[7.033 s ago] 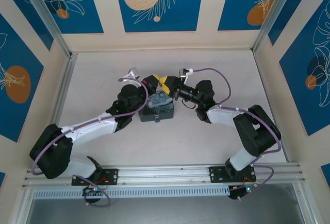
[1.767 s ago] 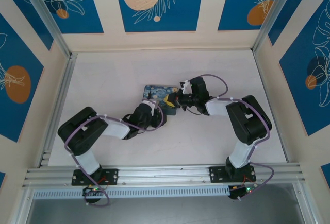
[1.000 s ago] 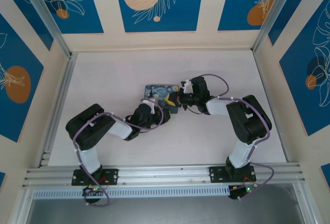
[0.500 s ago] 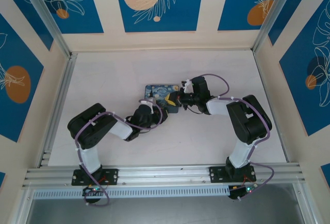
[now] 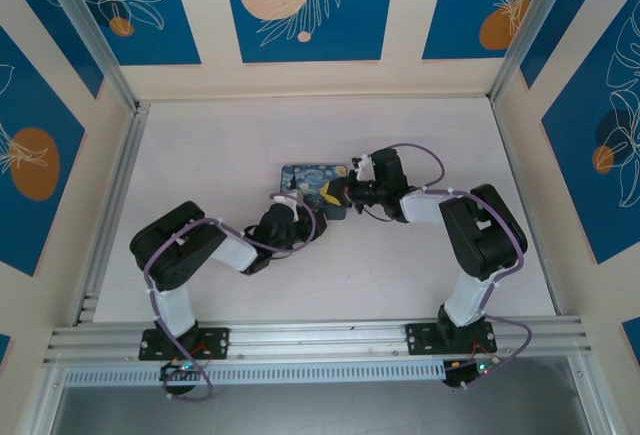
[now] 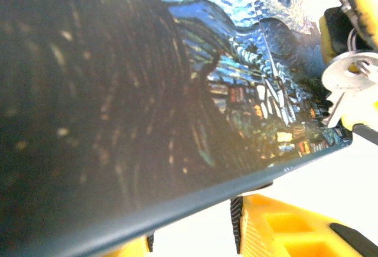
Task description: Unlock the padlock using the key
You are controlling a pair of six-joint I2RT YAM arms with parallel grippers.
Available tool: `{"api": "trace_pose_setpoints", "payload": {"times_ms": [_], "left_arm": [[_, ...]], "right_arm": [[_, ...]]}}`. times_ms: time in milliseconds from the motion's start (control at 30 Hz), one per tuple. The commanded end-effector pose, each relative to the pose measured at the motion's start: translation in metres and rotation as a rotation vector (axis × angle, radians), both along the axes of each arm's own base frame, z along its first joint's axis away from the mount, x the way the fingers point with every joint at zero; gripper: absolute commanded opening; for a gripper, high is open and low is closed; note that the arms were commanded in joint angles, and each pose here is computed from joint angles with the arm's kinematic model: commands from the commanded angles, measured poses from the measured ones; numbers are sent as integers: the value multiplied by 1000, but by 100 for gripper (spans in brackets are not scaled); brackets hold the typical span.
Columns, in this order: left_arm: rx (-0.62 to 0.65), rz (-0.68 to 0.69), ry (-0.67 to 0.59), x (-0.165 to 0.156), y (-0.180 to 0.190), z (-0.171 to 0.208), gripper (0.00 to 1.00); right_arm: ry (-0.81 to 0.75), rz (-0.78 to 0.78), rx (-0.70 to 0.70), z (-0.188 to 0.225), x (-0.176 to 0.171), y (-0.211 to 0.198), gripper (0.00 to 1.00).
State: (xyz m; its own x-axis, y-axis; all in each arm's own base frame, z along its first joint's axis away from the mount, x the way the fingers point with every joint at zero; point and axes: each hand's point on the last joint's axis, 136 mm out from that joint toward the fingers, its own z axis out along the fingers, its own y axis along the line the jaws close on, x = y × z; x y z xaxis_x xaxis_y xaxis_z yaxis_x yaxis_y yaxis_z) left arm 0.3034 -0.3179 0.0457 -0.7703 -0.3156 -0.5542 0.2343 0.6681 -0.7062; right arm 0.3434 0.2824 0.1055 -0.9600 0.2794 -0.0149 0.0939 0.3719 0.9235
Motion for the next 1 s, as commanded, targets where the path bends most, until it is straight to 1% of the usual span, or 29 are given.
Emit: {"api": "trace_pose_setpoints", "payload": {"times_ms": [0, 233, 367, 500, 700, 833, 967], "left_arm": [[-76, 6, -32, -3, -8, 18, 37], [-94, -3, -39, -5, -15, 25, 37], [-95, 5, -18, -5, -15, 17, 43], [-106, 3, -8, -8, -18, 12, 45], [-117, -4, -11, -11, -26, 15, 44], [-101, 34, -1, -10, -24, 10, 44], [-97, 100, 19, -6, -16, 1, 42]], "right_arm": [[20, 8, -2, -7, -2, -1, 0], [23, 7, -5, -10, -2, -2, 0], [26, 8, -5, -11, -2, -2, 0], [27, 8, -5, -11, -3, -2, 0], [30, 8, -6, -13, -3, -3, 0], [30, 8, -4, -13, -3, -3, 0], [31, 9, -4, -14, -3, -3, 0]]}}
